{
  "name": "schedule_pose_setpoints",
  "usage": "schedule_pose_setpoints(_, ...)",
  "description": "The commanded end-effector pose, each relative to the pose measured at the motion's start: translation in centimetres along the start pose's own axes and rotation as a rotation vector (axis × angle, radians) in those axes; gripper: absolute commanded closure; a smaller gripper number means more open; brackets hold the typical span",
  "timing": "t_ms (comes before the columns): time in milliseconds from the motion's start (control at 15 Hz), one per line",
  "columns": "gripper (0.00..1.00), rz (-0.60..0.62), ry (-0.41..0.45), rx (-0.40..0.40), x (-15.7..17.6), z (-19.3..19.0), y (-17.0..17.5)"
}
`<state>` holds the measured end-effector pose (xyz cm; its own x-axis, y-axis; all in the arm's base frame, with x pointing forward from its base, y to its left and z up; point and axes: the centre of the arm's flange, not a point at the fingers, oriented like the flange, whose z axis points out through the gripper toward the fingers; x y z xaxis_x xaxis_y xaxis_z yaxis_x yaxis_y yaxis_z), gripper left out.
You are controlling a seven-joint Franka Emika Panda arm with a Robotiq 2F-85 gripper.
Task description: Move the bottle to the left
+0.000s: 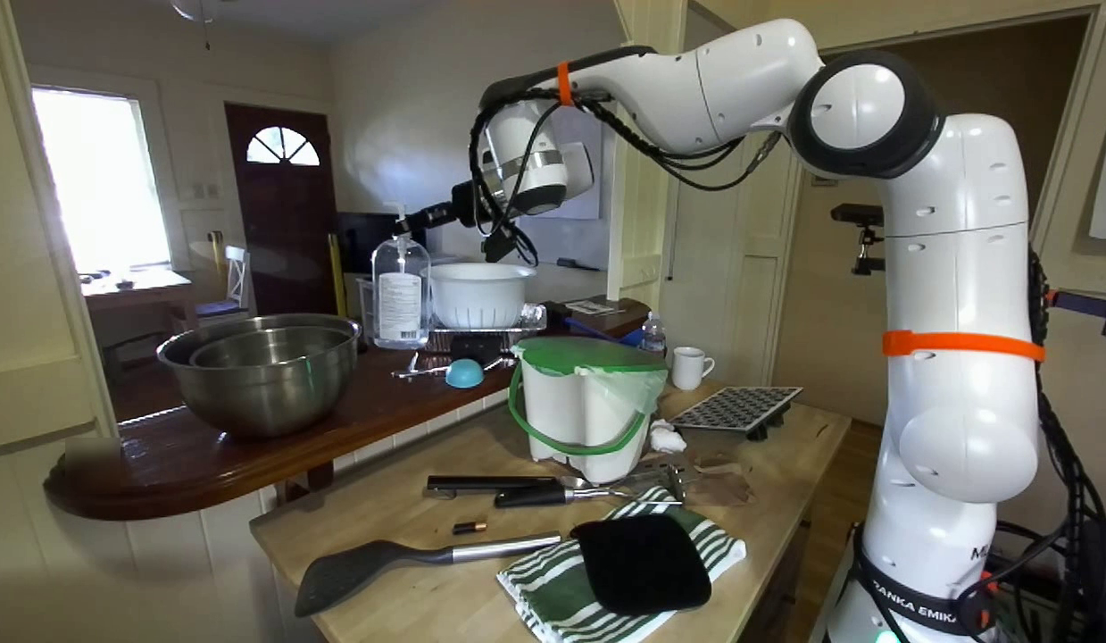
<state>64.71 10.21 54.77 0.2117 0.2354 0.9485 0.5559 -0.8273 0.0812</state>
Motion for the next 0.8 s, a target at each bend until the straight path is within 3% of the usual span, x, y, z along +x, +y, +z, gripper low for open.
schedule_pose_setpoints(0,0.91,-0.038,0.046,-0.030,-0.9,1.3,0.3)
schedule_pose_setpoints(733,0.91,-0.079,0.092,-0.061,-4.4,2.5,-0.2)
